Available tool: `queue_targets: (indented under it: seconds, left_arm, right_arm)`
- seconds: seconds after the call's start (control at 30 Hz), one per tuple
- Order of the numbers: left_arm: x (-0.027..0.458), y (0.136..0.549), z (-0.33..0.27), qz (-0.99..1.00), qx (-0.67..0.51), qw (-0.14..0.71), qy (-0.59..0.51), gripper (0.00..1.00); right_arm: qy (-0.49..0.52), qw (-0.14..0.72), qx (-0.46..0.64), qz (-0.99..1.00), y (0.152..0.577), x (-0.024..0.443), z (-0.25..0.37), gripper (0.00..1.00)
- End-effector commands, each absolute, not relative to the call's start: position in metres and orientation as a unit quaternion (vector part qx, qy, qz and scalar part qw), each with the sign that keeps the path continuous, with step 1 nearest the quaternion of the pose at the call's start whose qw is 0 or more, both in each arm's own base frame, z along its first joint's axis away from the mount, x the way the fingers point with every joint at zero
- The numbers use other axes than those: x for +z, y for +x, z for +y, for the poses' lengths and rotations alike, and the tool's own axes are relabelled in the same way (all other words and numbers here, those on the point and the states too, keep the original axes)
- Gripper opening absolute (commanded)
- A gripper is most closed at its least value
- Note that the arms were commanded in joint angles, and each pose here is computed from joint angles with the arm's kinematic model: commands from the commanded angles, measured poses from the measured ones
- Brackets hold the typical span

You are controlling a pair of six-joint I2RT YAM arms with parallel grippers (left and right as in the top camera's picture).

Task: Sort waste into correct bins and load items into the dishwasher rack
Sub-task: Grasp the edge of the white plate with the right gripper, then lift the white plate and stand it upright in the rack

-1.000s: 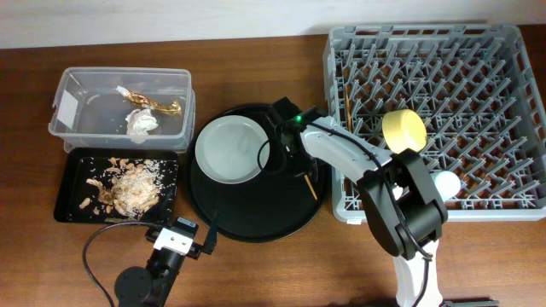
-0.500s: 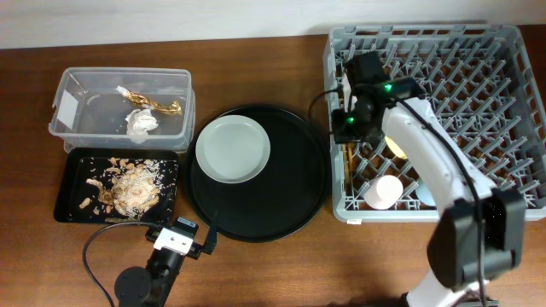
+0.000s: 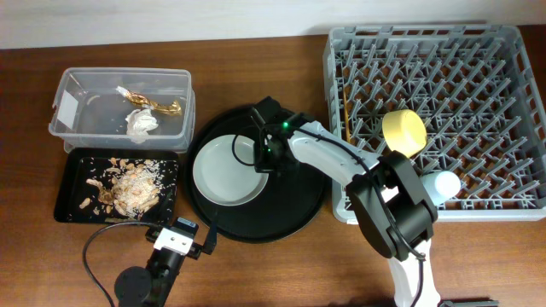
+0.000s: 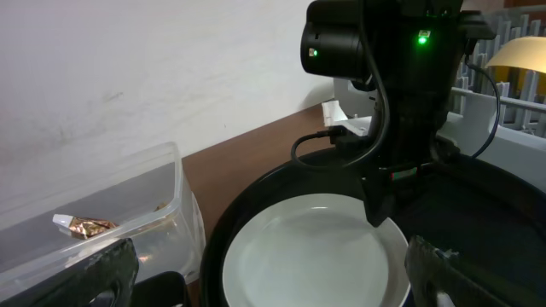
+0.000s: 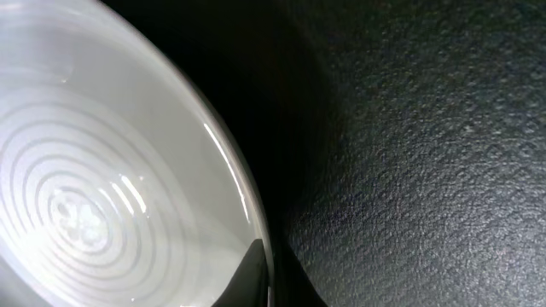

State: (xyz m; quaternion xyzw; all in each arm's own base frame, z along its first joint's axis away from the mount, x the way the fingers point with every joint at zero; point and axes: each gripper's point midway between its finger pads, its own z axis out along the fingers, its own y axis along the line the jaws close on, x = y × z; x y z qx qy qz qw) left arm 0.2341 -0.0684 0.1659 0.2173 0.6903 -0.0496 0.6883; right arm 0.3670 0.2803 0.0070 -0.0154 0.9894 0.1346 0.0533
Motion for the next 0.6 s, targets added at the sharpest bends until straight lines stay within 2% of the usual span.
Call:
queue_targets:
  seconds: [0.0,0.03,0.1,0.17,0.2,0.23,0.33,0.43,0.57]
  left_arm:
    - [0.163,0.235,-0.067,0.690,-0.042,0.688,0.220,1.00]
    - [0.163,0.235,-0.067,0.690,-0.043,0.688,0.220,1.00]
    - [0.163,0.235,-0.067,0.690,-0.042,0.688,0.220,1.00]
    - [0.163,0.235,-0.067,0.690,-0.043,0.688,0.220,1.00]
    - [0.163,0.235,-0.067,0.690,-0.042,0.688,0.220,1.00]
    - [0.163,0.235,-0.067,0.690,-0.043,0.688,0.220,1.00]
    - [0.163,0.235,-0.067,0.690,-0.042,0.688,0.220,1.00]
    - [0.163,0.235,-0.067,0.690,-0.042,0.688,0.220,1.00]
    - [0.163,0.235,-0.067,0.690,-0.042,0.688,0.220,1.00]
  right_arm:
    - [-0.019,0.111,0.134,0.985,0.384,0.066,0.250,0.04]
    - [-0.015,0.162,0.136,0.977,0.396,0.108,0.231,0.04]
    - [0.020,0.282,0.044,0.958,0.411,0.190,0.151,0.04]
    - [0.083,0.385,-0.149,0.907,0.401,0.272,0.033,0.04]
    - [0.145,0.408,-0.291,0.853,0.384,0.312,-0.038,0.04]
    - [0.205,0.401,-0.391,0.803,0.367,0.333,-0.087,0.04]
    - [0.258,0.374,-0.457,0.765,0.369,0.331,-0.137,0.04]
    - [0.213,0.295,-0.535,0.763,0.398,0.299,-0.172,0.04]
    - [0.150,0.246,-0.529,0.798,0.433,0.235,-0.162,0.04]
